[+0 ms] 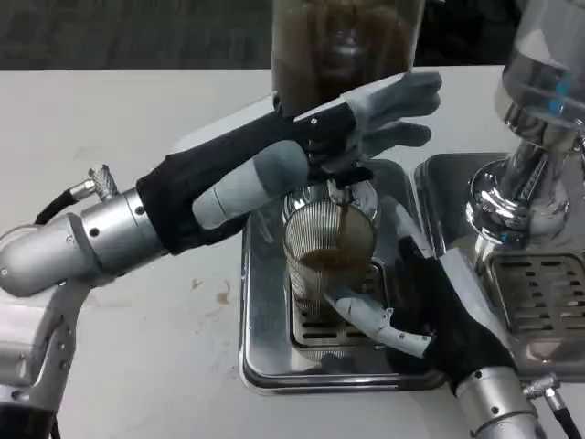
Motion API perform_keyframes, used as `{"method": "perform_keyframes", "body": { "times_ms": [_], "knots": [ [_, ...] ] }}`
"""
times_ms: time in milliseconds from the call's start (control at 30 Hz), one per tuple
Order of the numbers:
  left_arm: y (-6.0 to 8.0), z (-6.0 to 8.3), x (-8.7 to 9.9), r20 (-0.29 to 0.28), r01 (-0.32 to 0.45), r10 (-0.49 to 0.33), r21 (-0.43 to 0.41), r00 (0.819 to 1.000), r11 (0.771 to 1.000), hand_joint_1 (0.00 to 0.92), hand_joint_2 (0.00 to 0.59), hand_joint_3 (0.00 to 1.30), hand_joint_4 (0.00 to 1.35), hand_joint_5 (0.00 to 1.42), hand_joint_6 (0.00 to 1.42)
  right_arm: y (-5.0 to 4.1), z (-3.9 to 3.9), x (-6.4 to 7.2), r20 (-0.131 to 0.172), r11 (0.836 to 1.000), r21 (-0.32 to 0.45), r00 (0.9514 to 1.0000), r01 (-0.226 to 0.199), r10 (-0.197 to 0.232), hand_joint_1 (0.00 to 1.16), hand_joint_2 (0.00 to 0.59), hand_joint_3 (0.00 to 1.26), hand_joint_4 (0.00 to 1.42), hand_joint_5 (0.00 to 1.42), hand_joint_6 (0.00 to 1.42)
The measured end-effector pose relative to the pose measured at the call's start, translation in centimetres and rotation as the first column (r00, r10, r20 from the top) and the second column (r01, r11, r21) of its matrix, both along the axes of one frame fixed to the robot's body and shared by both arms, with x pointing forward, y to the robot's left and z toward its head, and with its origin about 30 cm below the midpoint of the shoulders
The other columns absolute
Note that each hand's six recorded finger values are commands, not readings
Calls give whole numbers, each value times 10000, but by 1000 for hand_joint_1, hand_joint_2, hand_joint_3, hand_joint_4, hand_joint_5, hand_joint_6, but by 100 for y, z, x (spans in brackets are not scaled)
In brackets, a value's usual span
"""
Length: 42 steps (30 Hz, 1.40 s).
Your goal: Grasp the cup under the faucet to collect the drink, then remove the cup.
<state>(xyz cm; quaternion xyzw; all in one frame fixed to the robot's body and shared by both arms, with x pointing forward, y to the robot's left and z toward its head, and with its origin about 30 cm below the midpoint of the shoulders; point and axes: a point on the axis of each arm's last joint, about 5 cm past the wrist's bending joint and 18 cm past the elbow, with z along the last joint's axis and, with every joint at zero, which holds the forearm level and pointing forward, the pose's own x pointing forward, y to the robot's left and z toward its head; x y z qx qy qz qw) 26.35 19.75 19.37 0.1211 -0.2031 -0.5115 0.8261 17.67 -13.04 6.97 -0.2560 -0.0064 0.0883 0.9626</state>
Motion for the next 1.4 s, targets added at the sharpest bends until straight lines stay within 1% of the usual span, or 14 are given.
{"method": "perform_keyframes", "body": {
  "times_ms": [167,300,700,833,867,967,1033,1067,1133,1200,1267,1300,1367,1400],
  "knots": [
    [4,0,1,-30,-18,18,-18,10000,10000,0,23,5,0,68,0,-15,5,1,-147,9992,294,9995,-285,290,607,225,0,0,0,0],
    [9,2,1,-42,-44,44,-30,10000,10000,0,24,5,0,68,0,-16,8,4,-188,9985,497,9995,-240,250,613,211,0,0,0,0],
    [30,9,1,-34,-226,226,-108,9997,9997,0,24,7,0,68,0,-24,16,-7,-190,9984,436,9991,-359,368,614,208,0,0,0,0],
    [54,3,-11,-20,-628,628,-451,9980,9970,0,32,29,0,68,0,-14,16,-6,-189,9982,481,9991,-359,368,614,208,0,0,0,0],
    [62,7,-23,44,-784,789,-626,9969,9950,0,33,31,0,66,0,-11,16,-6,-183,9982,495,9992,-350,360,614,208,0,0,0,0],
    [111,88,-76,774,-1181,1291,-1323,9886,9841,0,40,40,0,59,0,-6,15,-9,-149,9981,540,9995,-281,290,614,208,0,0,0,0],
    [153,167,-113,1416,-1434,1719,-1913,9749,9710,0,43,43,0,57,0,-3,17,-8,-107,9981,569,9996,-242,249,614,208,0,0,0,0],
    [179,189,-126,1590,-1653,2023,-2189,9663,9617,0,44,44,0,57,0,-3,17,-9,-75,9981,571,9997,-228,233,614,208,0,0,0,0],
    [225,201,-157,1740,-1996,2475,-2534,9531,9466,0,46,48,0,57,0,0,19,-11,6,9981,562,9997,-254,254,614,208,0,0,0,0],
    [279,206,-205,1938,-2406,3008,-2823,9338,9287,0,56,54,0,17,0,3,22,-12,106,9983,521,9996,-270,265,614,208,0,0,0,0],
    [366,165,-301,2220,-3191,3909,-2993,8933,8992,0,60,46,0,1,0,5,21,-16,159,9983,509,9995,-267,259,614,208,0,0,0,0],
    [400,139,-339,2268,-3519,4233,-2961,8771,8880,0,60,46,0,0,0,5,21,-17,166,9984,508,9995,-267,258,614,208,0,0,0,0],
    [449,74,-406,2292,-4043,4712,-2845,8517,8692,0,61,44,0,0,0,4,19,-18,182,9983,514,9995,-271,262,614,208,0,0,0,0],
    [490,4,-467,2193,-4397,5011,-2753,8371,8549,0,62,31,0,0,0,4,17,-19,203,9982,522,9994,-288,278,614,208,0,0,0,0]
  ]
}}
